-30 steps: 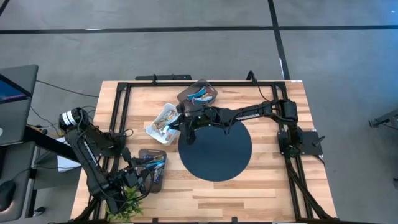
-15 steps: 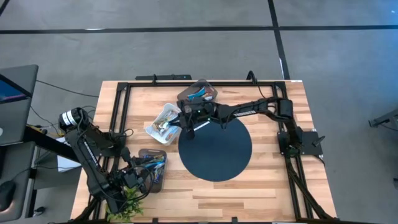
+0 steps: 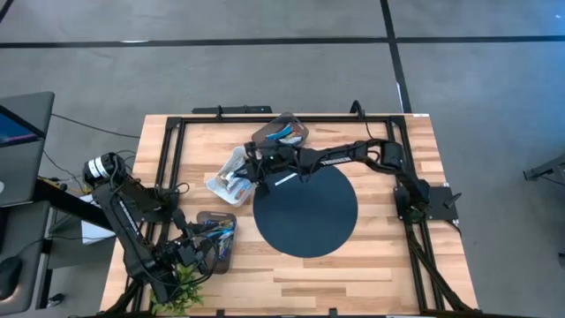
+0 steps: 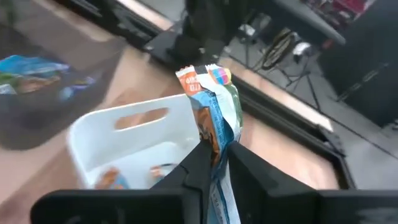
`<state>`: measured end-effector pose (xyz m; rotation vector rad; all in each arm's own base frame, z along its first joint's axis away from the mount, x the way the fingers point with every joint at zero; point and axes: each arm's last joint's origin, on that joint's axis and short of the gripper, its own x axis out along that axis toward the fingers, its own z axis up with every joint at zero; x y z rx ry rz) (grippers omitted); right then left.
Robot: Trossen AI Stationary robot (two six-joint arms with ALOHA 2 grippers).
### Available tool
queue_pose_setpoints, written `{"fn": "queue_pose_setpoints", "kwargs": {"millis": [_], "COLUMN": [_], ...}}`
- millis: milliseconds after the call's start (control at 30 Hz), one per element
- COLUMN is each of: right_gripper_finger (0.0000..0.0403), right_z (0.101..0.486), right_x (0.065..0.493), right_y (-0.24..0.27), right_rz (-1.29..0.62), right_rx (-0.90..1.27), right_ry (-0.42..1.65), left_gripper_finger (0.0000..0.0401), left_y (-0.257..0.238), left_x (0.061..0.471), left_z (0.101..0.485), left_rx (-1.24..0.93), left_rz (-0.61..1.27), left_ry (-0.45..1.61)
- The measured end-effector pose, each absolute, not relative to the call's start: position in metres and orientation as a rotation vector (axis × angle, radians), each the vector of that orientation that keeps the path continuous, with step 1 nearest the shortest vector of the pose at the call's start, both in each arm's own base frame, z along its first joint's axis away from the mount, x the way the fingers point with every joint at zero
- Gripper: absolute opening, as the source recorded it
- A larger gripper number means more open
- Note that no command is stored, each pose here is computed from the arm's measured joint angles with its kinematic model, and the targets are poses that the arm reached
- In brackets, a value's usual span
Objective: Pick and place Granola Bars by type
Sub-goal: Put the yellow granola bar into the white bin, then return to Home Position
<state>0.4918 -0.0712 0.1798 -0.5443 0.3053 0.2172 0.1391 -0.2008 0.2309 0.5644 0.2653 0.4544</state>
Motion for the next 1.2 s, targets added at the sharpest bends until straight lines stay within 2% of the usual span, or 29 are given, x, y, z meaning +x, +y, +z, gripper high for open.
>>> {"fn": "queue_pose_setpoints", "kwargs": {"millis": [333, 667, 833, 1000, 1200], "right_gripper_finger": [0.0096, 0.0165, 0.0182, 0.0185, 0.0180], "right_z": [0.169, 0.172, 0.211, 0.252, 0.299], "right_x": [0.494, 0.493, 0.486, 0.455, 0.404], "right_y": [-0.079, -0.074, -0.053, -0.036, -0.035], "right_rz": [0.203, 0.213, 0.178, 0.060, 0.151], "right_rx": [-0.535, -0.535, -0.569, -0.625, -0.500], "right_ry": [0.348, 0.348, 0.327, 0.553, 0.695], "left_gripper_finger": [0.0126, 0.0126, 0.0126, 0.0125, 0.0125], "left_y": [-0.201, -0.201, -0.201, -0.202, -0.192], "left_x": [0.139, 0.139, 0.140, 0.140, 0.144], "left_z": [0.231, 0.231, 0.231, 0.232, 0.246], "left_rx": [0.558, 0.553, 0.567, 0.593, 0.538], "left_rz": [0.454, 0.453, 0.457, 0.455, 0.509], "left_ry": [0.268, 0.269, 0.241, 0.246, 0.151]}}
